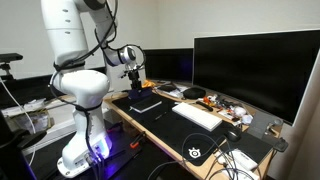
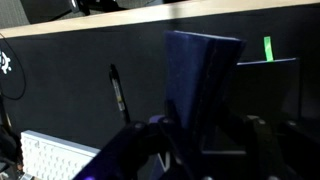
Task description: Move the black book slightly to the left, and place the navy blue object, which is on the left on top of it
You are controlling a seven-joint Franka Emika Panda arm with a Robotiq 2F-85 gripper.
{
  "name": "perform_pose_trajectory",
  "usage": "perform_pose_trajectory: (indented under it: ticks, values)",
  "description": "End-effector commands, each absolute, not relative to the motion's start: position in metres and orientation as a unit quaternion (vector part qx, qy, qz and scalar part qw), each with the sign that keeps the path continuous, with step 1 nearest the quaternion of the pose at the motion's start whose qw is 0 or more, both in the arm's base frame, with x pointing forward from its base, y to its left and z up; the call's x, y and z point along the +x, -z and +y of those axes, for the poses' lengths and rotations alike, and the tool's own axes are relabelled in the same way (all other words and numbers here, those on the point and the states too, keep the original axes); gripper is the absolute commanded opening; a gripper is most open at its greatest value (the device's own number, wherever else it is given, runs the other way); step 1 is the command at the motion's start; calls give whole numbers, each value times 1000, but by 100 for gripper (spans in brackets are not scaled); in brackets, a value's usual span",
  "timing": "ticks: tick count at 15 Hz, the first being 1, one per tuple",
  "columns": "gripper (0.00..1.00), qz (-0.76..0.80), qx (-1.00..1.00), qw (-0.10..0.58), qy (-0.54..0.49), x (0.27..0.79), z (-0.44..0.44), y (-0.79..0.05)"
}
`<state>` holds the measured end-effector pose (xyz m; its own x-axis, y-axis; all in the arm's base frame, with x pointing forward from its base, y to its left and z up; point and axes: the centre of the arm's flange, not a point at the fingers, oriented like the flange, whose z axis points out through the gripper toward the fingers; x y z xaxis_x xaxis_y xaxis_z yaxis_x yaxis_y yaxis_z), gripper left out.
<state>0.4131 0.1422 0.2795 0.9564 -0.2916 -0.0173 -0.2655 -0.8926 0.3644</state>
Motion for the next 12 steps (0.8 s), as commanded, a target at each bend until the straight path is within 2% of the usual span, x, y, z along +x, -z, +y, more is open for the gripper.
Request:
perform_pose_trajectory:
  ticks: [1,12]
  values:
    - [22,-137,974,178,13,423,123,-261]
    - [22,-68,986,147,-34,446,124,-193]
